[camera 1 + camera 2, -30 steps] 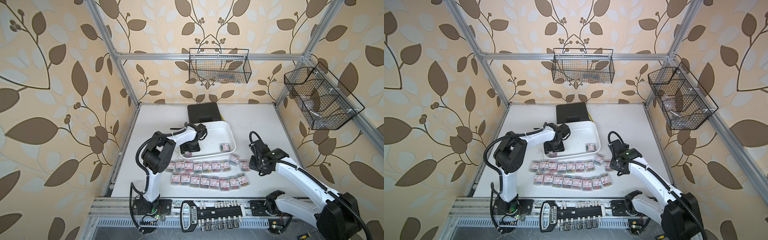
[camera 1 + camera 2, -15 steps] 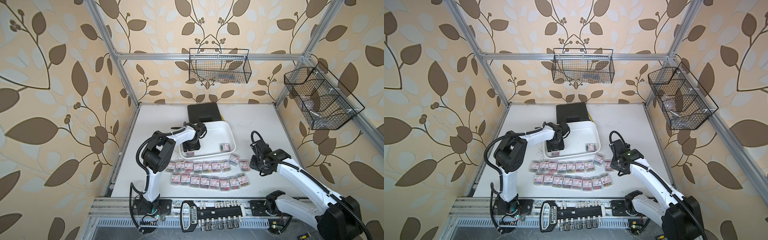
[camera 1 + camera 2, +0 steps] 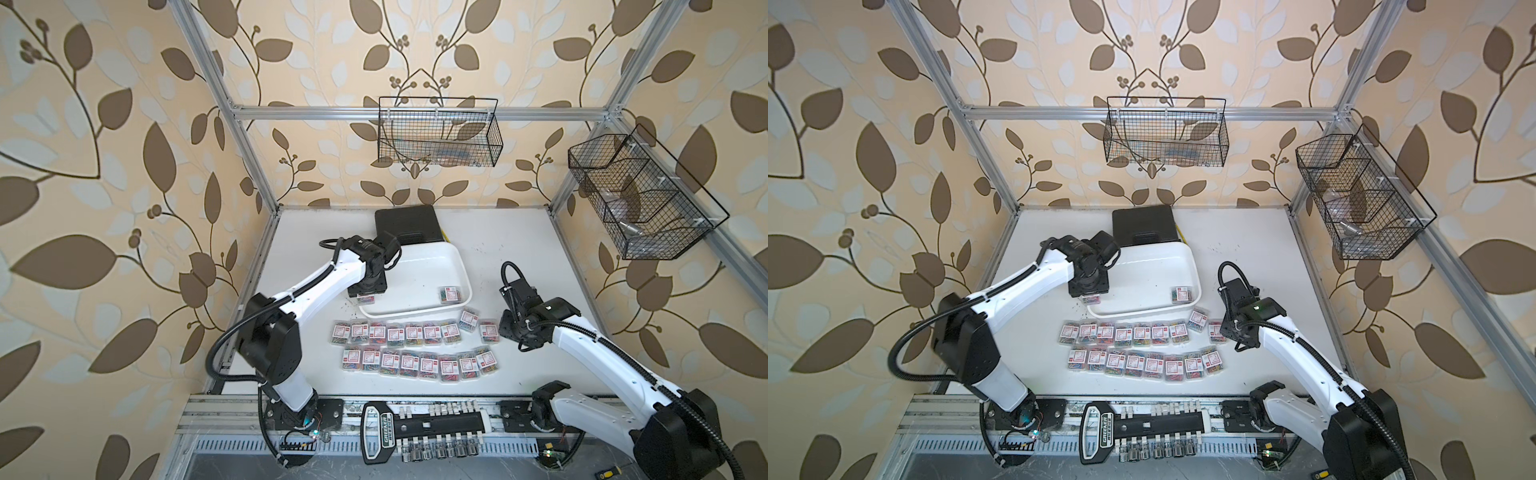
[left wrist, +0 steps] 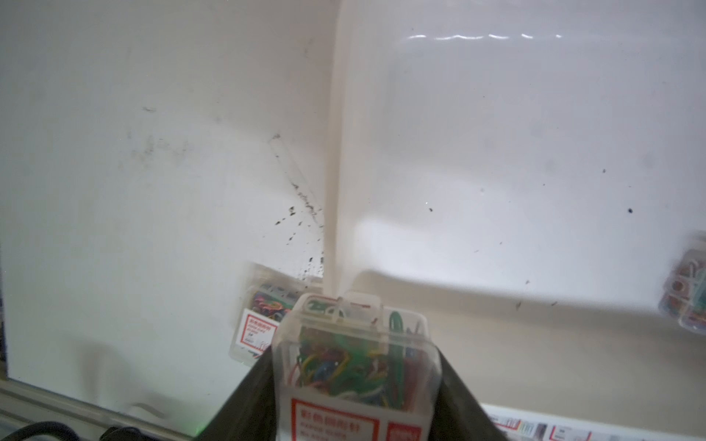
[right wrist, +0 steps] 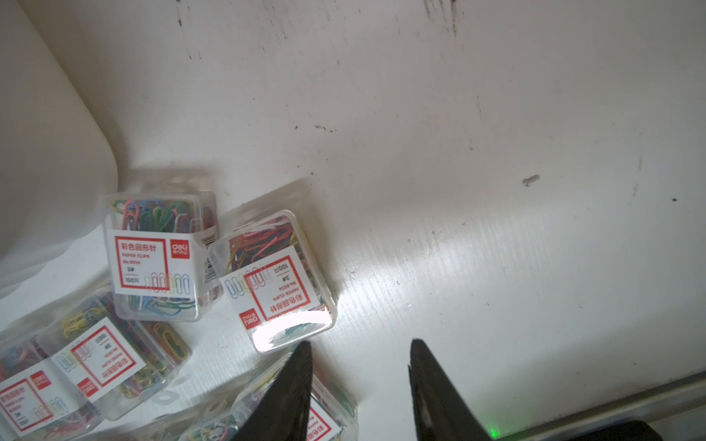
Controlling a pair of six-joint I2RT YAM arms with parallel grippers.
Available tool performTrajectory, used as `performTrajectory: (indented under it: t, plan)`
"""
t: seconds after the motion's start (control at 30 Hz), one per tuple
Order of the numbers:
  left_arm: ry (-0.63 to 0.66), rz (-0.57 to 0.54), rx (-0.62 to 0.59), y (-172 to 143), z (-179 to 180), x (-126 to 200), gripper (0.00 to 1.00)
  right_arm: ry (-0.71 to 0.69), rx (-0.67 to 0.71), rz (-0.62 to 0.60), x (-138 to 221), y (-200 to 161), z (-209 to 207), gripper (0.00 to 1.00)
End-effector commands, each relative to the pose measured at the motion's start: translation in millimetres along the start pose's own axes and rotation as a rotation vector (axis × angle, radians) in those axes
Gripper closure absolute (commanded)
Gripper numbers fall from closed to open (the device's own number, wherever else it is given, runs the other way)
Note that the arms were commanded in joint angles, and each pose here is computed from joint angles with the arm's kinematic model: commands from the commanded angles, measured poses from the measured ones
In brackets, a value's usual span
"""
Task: Take the paper clips out of the storage box
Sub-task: Pick up the boxed paper clips from the storage box.
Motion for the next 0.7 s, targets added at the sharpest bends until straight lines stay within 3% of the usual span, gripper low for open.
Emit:
performTrajectory:
  t: [0.0, 0.4, 0.67]
  plan:
    - [0.175, 0.033, -0.044, -19.1, 49.0, -3.0, 0.57, -0.005, 0.0, 0.008, -3.9, 3.8, 2.0, 0.57]
    - [0.25, 0.167, 0.105, -72.4, 105.4, -32.2, 0.6, -0.003, 0.032, 0.017, -9.1, 17.8, 12.8, 0.58]
    - [0.273, 0.209, 0.152, -88.7, 113.9, -52.2, 0.6, -0.008, 0.034, 0.017, -8.0, 16.7, 11.7, 0.58]
Point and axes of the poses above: each gripper's point midway between its finger pads, its own x axis back along the fingers, its own z axis along the line the jaws close on, y = z × x, the point moved 7 cm from there along x, back along the fingers, and after that the axes turned 15 degrees about x, right-handed, at the moved point
